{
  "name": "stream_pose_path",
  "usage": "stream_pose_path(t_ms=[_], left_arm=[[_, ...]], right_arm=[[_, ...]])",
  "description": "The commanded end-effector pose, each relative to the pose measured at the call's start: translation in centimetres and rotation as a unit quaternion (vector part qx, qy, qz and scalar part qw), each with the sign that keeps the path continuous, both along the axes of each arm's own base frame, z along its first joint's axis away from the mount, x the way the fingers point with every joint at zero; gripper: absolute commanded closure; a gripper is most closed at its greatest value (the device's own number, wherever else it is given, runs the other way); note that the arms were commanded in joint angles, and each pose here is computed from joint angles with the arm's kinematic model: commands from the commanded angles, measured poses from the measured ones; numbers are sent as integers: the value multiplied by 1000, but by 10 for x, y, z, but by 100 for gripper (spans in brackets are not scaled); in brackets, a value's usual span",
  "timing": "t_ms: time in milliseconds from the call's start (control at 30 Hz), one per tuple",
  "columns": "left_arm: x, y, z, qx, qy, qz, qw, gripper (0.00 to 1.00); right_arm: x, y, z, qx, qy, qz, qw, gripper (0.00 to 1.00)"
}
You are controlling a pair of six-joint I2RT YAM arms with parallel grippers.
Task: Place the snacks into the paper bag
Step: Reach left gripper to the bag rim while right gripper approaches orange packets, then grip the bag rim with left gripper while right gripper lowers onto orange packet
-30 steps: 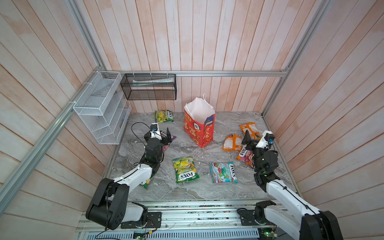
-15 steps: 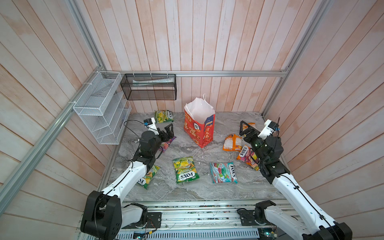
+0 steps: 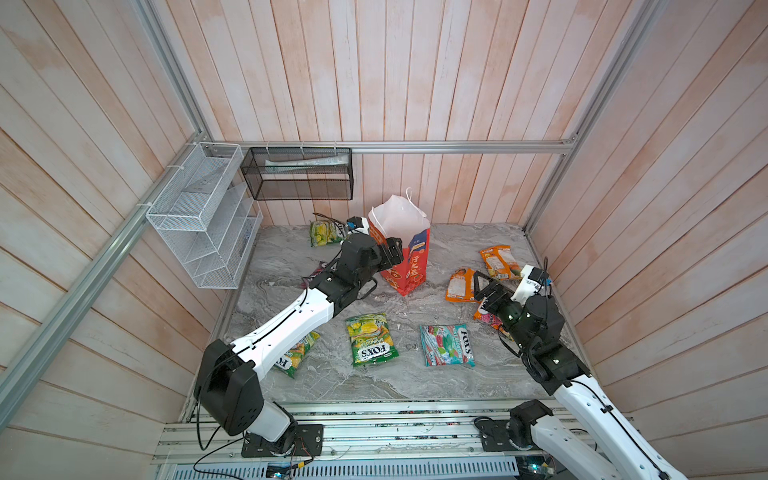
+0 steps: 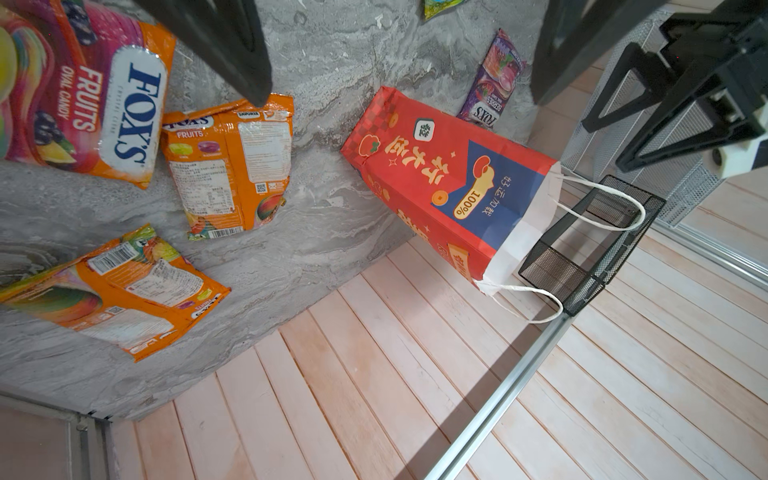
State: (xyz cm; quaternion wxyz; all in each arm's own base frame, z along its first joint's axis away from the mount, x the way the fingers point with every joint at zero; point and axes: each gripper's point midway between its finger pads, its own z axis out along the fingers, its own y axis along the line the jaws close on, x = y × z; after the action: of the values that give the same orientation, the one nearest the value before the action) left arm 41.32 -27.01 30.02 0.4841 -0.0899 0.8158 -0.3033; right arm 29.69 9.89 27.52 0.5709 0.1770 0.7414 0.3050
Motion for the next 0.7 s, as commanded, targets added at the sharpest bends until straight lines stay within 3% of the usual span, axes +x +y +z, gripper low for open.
stream_pose_path(t_ms=[0, 200, 367, 500, 667], left_arm=[[7, 11, -15, 12, 46, 65, 997, 0], [29, 7, -29, 21, 92, 129, 987, 4], [47, -12, -27, 36, 100, 131, 986, 9], [56, -10, -30, 60, 114, 182, 975, 23], [63, -15, -36, 73, 131, 196, 969, 30]], right_arm=[[-4, 6, -20, -40, 0, 1, 999, 2], [-11, 26, -11, -71, -16, 18, 997, 2], [-18, 31, -1, -78, -38, 32, 996, 2], [-21, 37, 0, -98, -47, 29, 994, 2], [-17, 51, -6, -130, -38, 37, 990, 2]])
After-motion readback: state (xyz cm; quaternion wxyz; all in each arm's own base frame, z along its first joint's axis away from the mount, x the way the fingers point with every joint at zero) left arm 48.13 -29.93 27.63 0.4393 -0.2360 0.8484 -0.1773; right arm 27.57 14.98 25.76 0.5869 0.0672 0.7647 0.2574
